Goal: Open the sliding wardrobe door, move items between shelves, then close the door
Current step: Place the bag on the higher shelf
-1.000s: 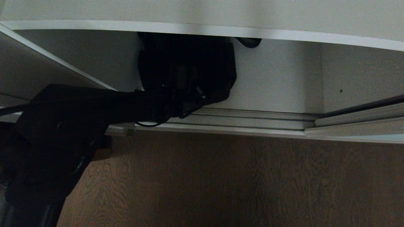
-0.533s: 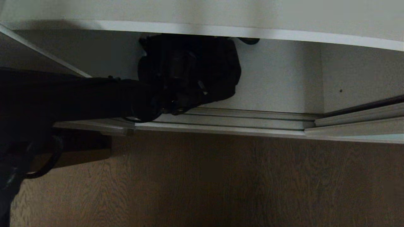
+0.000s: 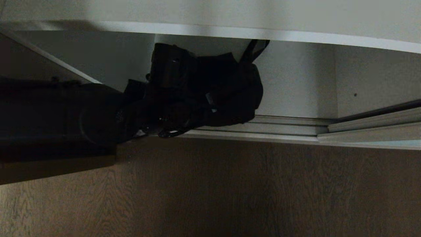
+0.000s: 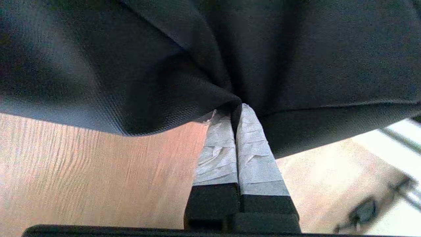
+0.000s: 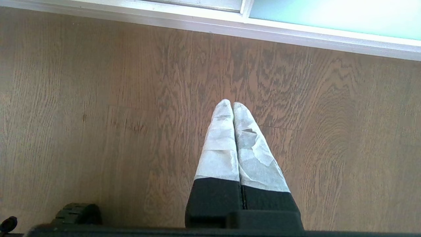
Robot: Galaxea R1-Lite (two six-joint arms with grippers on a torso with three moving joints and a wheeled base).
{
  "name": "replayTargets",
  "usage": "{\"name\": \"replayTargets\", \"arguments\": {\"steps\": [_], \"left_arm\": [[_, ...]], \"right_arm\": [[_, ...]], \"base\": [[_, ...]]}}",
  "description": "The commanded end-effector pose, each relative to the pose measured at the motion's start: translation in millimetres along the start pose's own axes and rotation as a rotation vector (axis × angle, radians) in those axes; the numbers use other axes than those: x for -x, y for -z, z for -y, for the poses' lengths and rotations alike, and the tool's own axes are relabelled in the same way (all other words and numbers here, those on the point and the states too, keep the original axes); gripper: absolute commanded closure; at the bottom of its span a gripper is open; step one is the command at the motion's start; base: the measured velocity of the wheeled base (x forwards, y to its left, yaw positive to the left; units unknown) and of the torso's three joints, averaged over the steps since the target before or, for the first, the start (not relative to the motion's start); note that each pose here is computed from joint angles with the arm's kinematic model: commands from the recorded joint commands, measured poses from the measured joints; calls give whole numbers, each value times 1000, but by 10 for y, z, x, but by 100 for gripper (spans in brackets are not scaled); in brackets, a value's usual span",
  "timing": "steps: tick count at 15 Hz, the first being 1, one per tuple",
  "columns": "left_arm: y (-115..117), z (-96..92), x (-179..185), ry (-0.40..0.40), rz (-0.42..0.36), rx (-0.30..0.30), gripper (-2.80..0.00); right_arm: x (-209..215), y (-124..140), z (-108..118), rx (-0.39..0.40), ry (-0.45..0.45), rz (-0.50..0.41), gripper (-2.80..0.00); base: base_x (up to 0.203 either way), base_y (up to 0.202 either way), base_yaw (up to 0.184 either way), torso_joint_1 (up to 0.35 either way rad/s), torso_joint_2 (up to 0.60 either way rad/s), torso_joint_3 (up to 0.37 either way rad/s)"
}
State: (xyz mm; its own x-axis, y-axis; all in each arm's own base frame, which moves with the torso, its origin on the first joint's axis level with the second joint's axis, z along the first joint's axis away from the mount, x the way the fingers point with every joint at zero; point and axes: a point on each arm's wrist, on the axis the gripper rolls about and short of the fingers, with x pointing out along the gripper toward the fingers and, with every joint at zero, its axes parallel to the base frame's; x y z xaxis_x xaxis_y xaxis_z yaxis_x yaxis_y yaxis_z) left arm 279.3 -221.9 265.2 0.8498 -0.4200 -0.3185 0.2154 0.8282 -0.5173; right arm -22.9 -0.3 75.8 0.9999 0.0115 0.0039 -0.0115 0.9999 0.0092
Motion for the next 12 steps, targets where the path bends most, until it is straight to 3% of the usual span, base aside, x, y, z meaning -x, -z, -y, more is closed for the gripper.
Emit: {"name": "replayTargets", "arguments": {"steps": [1, 9, 12], "left_arm": [[-26, 48, 358, 34, 6, -2, 0], [-10, -6, 1121, 51, -40, -70, 0], [8, -119, 1452, 47, -41, -148, 0]], "right_arm": [[1, 0, 0, 0, -1, 1, 0], [1, 0, 0, 0, -1, 1, 0], [1, 0, 0, 0, -1, 1, 0]], "base": [[0, 0, 0, 0, 0, 0], [0, 0, 0, 0, 0, 0], [0, 0, 0, 0, 0, 0]]}}
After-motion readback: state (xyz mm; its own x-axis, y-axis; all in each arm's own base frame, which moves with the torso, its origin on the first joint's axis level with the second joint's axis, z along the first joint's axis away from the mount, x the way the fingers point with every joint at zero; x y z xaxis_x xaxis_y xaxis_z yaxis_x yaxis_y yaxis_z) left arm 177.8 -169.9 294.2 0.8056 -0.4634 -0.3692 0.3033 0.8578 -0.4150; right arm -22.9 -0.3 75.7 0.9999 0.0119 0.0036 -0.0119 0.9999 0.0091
